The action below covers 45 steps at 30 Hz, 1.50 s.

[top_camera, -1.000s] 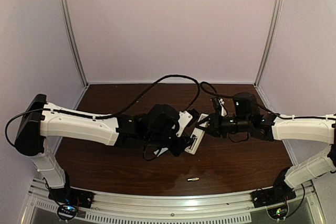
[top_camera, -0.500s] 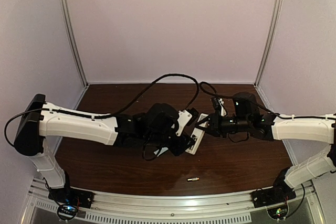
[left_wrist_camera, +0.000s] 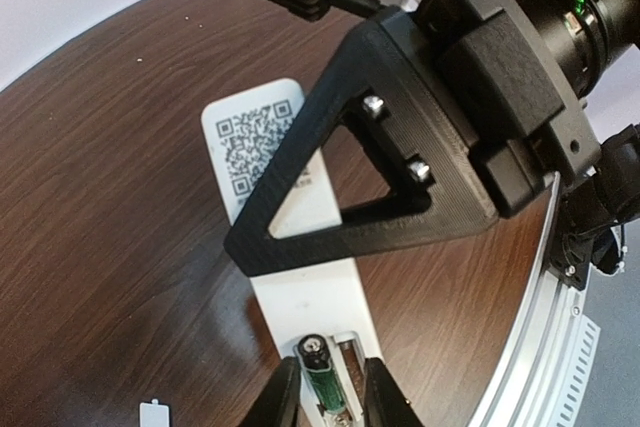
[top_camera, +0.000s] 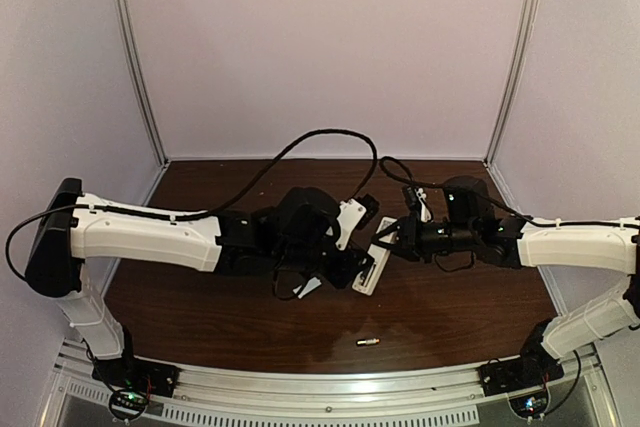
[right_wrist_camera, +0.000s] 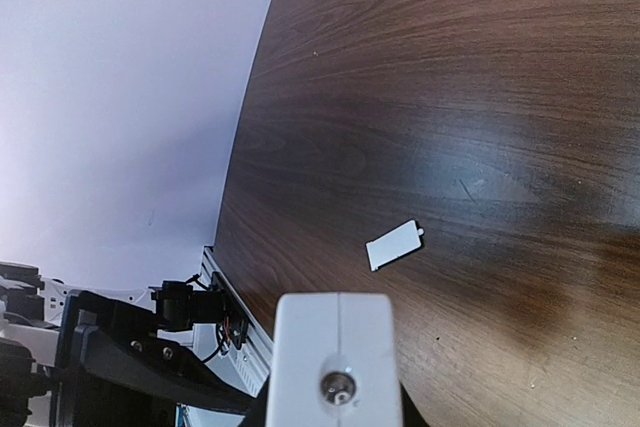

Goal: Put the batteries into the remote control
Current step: Load the battery into the battery compartment.

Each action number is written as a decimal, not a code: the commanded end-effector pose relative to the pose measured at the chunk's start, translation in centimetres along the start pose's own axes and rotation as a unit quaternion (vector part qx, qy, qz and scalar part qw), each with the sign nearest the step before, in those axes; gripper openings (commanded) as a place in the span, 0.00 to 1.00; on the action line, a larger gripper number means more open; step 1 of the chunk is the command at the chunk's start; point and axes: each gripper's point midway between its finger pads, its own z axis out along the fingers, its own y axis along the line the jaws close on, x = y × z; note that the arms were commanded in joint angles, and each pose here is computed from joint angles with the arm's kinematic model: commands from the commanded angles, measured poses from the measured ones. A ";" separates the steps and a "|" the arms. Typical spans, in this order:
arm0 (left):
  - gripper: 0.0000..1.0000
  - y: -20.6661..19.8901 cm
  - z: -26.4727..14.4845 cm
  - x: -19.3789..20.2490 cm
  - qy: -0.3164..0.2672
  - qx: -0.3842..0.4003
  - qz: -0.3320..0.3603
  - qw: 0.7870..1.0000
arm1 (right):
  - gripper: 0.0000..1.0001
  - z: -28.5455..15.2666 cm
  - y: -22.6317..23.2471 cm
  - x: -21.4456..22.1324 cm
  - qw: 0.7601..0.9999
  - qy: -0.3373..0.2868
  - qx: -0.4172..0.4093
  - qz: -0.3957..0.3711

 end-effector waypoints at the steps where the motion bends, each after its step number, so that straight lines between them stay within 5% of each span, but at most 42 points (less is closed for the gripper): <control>1: 0.24 -0.1 -0.1 -2.1 -0.026 0.008 -0.012 1.000 | 0.00 -0.2 1.3 -0.5 1.000 -0.004 -0.015 -0.017; 45: 0.17 0.1 1.1 -0.3 0.023 0.019 -0.013 0.999 | 0.00 -0.6 2.3 -0.8 0.999 -0.005 -0.024 -0.044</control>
